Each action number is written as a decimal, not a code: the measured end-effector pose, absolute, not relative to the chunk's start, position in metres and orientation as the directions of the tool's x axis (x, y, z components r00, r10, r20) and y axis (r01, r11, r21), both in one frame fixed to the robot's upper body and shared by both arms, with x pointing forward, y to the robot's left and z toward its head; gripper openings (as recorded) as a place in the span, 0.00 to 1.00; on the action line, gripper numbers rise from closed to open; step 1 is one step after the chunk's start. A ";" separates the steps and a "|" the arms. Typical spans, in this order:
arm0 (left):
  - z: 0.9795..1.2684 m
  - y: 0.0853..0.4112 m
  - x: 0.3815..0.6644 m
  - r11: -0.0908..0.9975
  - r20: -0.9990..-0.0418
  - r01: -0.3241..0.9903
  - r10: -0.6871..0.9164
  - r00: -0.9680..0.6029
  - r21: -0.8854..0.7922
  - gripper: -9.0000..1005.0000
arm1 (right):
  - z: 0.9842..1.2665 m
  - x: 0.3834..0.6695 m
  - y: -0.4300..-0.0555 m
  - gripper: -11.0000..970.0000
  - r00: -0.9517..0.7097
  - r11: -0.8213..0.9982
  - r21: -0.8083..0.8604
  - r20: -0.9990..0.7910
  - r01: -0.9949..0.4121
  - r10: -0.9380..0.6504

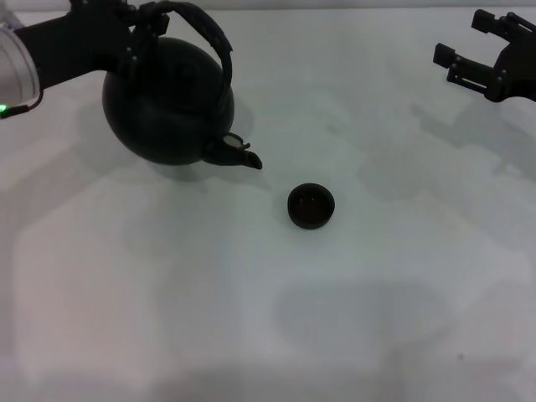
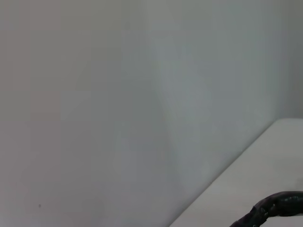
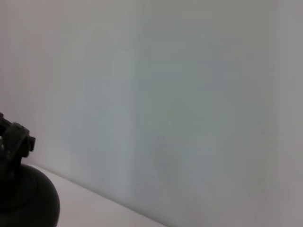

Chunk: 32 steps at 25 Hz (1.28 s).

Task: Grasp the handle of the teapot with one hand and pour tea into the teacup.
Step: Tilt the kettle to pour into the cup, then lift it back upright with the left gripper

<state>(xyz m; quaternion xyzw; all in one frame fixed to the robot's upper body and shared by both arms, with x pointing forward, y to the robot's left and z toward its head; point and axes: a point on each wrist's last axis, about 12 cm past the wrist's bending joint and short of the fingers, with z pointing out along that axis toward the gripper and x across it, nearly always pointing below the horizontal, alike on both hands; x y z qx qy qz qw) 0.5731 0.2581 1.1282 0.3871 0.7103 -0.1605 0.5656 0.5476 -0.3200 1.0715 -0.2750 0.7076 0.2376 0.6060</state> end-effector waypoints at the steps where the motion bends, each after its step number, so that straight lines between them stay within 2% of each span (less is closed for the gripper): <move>1: 1.130 0.256 0.574 0.646 -0.923 0.732 0.380 -0.065 0.214 0.13 | 1.072 0.547 -0.320 0.87 -0.112 0.736 0.004 -0.989 -0.677 -0.098; 19: 1.151 0.209 0.581 0.556 -0.810 0.743 0.586 -0.031 0.374 0.12 | 1.077 0.549 -0.320 0.87 -0.091 0.739 0.003 -0.993 -0.674 -0.079; 32: 1.164 0.177 0.578 0.492 -0.758 0.761 0.653 -0.001 0.423 0.12 | 1.077 0.551 -0.321 0.87 -0.092 0.748 0.005 -0.993 -0.664 -0.075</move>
